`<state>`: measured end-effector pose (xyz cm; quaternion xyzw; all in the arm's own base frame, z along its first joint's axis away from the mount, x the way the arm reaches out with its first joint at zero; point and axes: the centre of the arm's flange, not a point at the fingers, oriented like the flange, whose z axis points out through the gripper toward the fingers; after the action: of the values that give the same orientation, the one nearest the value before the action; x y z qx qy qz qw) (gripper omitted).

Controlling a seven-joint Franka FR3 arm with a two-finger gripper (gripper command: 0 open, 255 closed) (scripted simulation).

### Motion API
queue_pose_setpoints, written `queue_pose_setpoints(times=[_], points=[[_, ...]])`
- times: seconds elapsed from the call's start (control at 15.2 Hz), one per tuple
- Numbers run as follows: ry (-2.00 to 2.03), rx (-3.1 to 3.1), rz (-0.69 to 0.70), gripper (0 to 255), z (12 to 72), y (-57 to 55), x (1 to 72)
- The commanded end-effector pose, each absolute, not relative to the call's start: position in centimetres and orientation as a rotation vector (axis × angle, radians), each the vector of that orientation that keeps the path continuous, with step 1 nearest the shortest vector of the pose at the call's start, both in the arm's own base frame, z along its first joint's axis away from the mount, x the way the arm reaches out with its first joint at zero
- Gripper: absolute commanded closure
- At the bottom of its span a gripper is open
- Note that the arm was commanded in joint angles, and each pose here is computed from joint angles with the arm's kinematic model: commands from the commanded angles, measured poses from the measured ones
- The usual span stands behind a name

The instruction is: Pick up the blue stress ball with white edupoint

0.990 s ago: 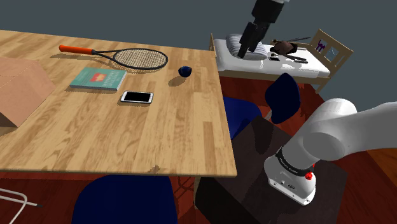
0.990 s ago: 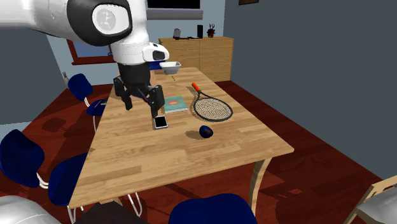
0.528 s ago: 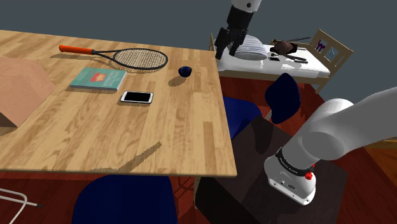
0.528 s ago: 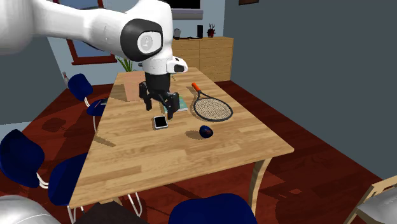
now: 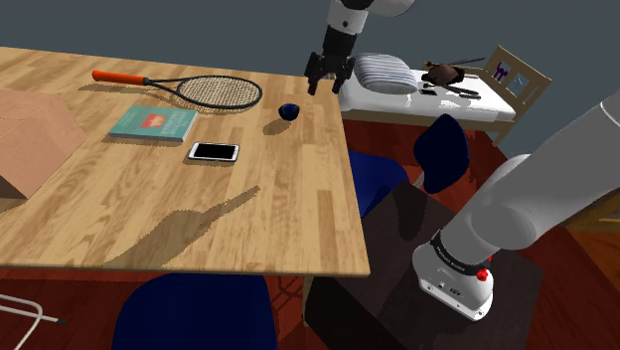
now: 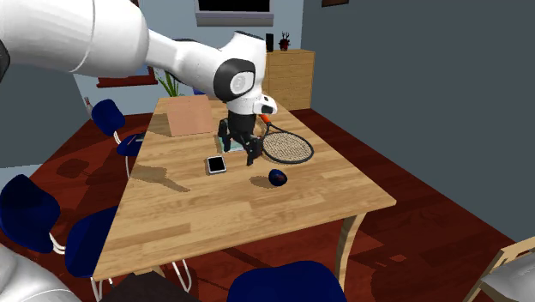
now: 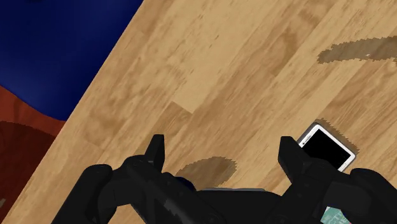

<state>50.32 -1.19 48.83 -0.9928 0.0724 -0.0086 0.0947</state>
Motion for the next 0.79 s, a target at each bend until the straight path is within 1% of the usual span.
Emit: queue_pose_setpoints(times=[0.0,0.73], points=[[0.266,-2.929,-0.011,0,47.5,-1.8,52.5],[0.531,-2.83,0.065,0,38.7,-5.5,64.2]])
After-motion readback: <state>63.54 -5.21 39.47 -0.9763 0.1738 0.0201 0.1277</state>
